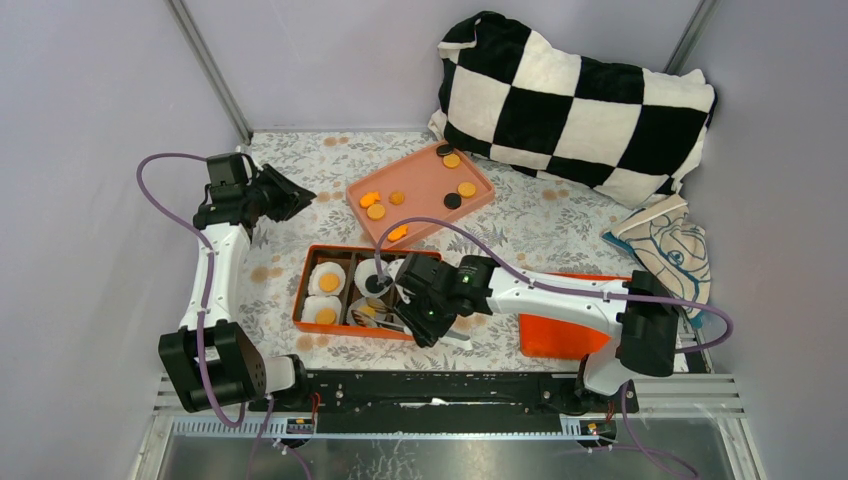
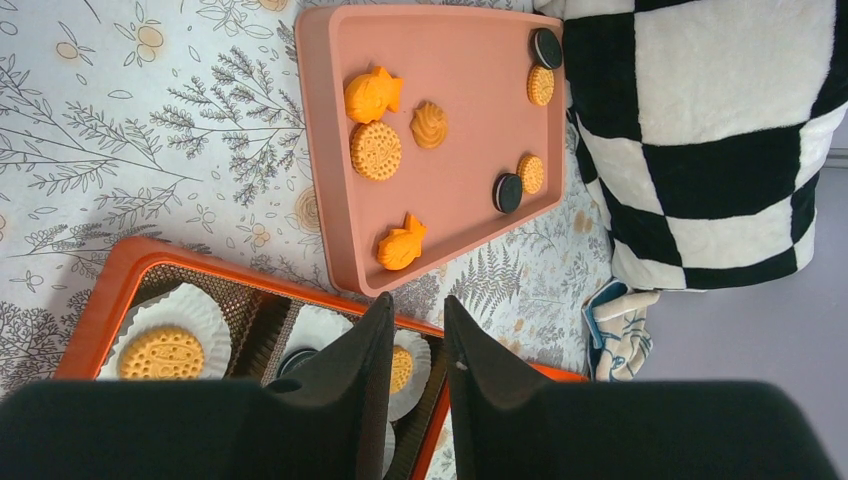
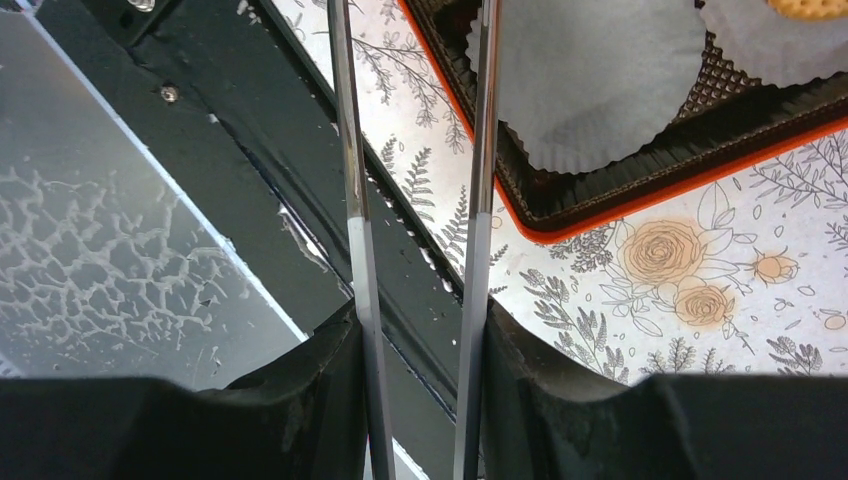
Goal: Pack the cookies
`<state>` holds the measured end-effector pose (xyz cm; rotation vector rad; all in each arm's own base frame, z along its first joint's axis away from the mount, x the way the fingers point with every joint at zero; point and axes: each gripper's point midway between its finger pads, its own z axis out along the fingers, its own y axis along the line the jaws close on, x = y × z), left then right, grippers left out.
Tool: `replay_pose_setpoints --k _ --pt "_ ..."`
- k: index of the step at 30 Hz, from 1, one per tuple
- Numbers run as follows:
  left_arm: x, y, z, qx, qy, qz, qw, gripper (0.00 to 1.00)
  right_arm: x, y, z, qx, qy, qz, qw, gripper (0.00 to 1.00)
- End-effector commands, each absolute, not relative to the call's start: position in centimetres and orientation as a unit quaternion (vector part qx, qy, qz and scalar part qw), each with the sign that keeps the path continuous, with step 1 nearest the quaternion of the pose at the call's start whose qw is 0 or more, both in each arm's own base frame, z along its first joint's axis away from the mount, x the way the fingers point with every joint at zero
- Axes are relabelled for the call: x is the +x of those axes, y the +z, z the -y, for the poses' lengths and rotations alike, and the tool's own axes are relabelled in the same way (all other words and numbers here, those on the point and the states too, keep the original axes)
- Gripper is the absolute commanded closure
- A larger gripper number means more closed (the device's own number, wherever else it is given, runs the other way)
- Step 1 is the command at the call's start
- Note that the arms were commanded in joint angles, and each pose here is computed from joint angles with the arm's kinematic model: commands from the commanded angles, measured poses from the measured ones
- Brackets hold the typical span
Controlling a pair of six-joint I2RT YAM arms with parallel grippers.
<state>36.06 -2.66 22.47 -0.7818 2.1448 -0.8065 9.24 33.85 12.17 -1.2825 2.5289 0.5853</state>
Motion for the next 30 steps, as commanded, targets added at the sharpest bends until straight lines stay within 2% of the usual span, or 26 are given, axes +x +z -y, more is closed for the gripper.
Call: replay_pose_setpoints --k 1,4,6,20,24,27,30 --pt "35.7 22.8 2.6 -0.291 -0.311 -0.829 0.362 0.7 10.0 12.5 -34.3 -0.43 0.199 -0.869 0.143 0.67" --pt "35.8 22.8 2.6 -0.289 -0.312 -0.83 0.361 0.7 10.3 12.8 -34.8 -0.429 0.204 -0.867 0.153 0.62" --pt "35.8 22.8 2.6 -0.288 -0.311 -0.83 0.363 0.7 10.4 12.9 -35.1 -0.429 0.205 -0.865 0.157 0.55" --pt "35.8 23.2 2.9 -0.274 -0.319 -0.83 0.366 0.7 12.4 15.2 -36.0 -0.428 0.192 -0.859 0.205 0.47" --pt "35.8 23.4 3.0 -0.273 -0.321 -0.829 0.368 0.7 15.6 18.3 -35.5 -0.403 0.155 -0.854 0.289 0.49" --pt "35.9 23.6 3.1 -0.274 -0.326 -0.826 0.369 0.7 19.1 21.2 -34.7 -0.371 0.116 -0.848 0.36 0.45" --pt "36.0 23.6 3.0 -0.274 -0.327 -0.825 0.37 0.7 23.3 22.2 -33.7 -0.328 0.091 -0.859 0.383 0.44"
